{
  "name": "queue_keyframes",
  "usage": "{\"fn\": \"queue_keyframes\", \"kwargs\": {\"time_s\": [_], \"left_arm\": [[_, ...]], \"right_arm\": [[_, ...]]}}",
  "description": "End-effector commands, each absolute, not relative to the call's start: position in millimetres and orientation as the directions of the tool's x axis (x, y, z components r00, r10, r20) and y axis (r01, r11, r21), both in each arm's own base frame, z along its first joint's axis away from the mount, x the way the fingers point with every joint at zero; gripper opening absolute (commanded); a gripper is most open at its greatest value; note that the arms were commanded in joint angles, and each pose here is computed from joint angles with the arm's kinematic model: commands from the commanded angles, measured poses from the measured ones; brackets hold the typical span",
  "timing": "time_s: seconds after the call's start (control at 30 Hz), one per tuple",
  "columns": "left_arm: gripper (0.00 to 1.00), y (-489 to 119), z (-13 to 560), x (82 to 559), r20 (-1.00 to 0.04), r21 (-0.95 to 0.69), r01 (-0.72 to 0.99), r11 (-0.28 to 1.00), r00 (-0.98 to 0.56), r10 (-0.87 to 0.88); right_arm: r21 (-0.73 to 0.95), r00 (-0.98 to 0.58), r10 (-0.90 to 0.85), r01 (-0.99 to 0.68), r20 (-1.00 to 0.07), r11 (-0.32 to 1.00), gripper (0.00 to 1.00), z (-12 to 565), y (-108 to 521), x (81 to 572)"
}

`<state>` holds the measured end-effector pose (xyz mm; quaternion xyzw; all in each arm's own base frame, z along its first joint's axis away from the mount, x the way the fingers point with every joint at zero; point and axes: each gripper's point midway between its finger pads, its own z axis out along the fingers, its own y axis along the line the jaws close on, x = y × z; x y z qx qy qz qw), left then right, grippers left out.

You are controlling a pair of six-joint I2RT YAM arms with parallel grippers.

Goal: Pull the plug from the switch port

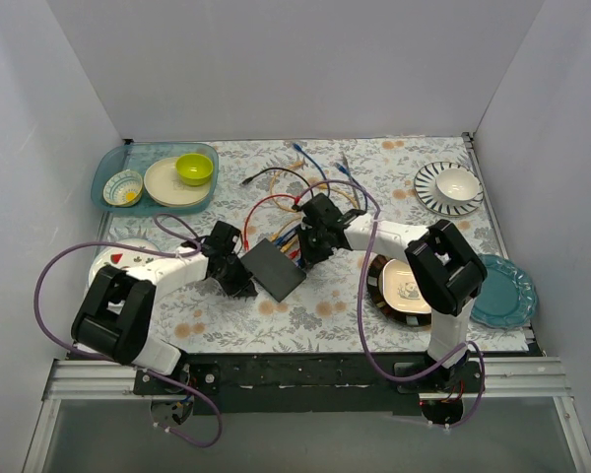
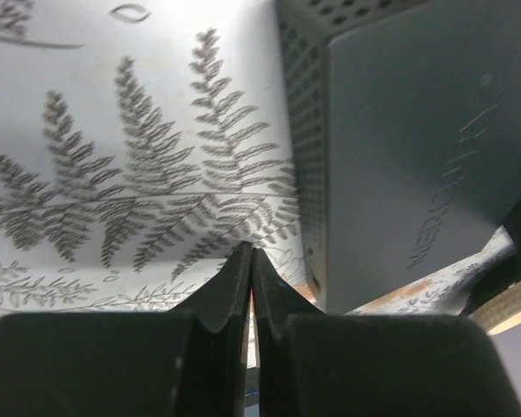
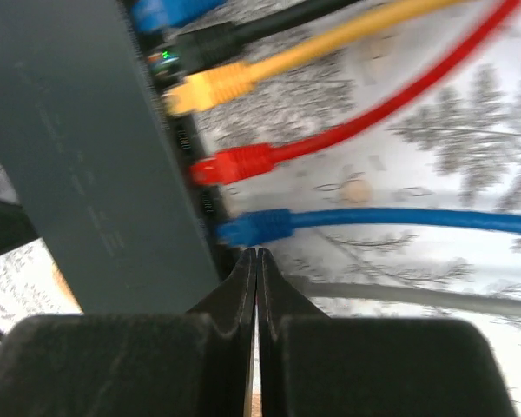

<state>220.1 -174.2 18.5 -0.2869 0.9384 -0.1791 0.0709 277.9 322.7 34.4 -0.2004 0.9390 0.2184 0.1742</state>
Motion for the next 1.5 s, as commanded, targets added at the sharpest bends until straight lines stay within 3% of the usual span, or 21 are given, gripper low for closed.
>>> {"fn": "queue_keyframes", "kwargs": {"time_s": [0.0, 0.23, 0.5, 0.73, 0.87, 1.0, 1.23, 1.47], "left_arm": [[0.0, -187, 22, 237, -0.034, -0.41, -0.475, 0.779, -0.845, -0.533], [0.0, -199, 18, 255, -0.024, -0.41, -0.444, 0.797, -0.868, -0.496], [0.0, -209, 34, 308, -0.087, -0.407, -0.416, 0.813, -0.869, -0.488], [0.03, -176, 80, 343, -0.239, -0.377, -0.459, 0.804, -0.791, -0.563], [0.13, -165, 109, 329, -0.301, -0.419, -0.458, 0.784, -0.745, -0.595], [0.14, -183, 118, 291, -0.301, -0.46, -0.401, 0.792, -0.769, -0.564], [0.0, -220, 94, 225, -0.209, -0.504, -0.316, 0.804, -0.858, -0.469], [0.0, -238, 68, 204, -0.147, -0.536, -0.257, 0.804, -0.91, -0.389]], "right_arm": [[0.378, -0.84, -0.359, -0.513, -0.407, 0.771, 0.01, 35, 340, 250], [0.404, -0.837, -0.385, -0.531, -0.39, 0.745, 0.01, 35, 348, 223], [0.469, -0.83, -0.414, -0.554, -0.373, 0.688, 0.01, 46, 383, 207], [0.337, -0.823, -0.305, -0.493, -0.479, 0.802, 0.01, 95, 352, 260], [0.328, -0.783, -0.189, -0.448, -0.593, 0.832, 0.06, 143, 332, 302], [0.332, -0.768, -0.139, -0.423, -0.625, 0.843, 0.06, 160, 329, 344], [0.33, -0.794, -0.133, -0.391, -0.593, 0.859, 0.01, 135, 344, 412], [0.356, -0.85, -0.096, -0.316, -0.518, 0.879, 0.01, 90, 341, 437]]}}
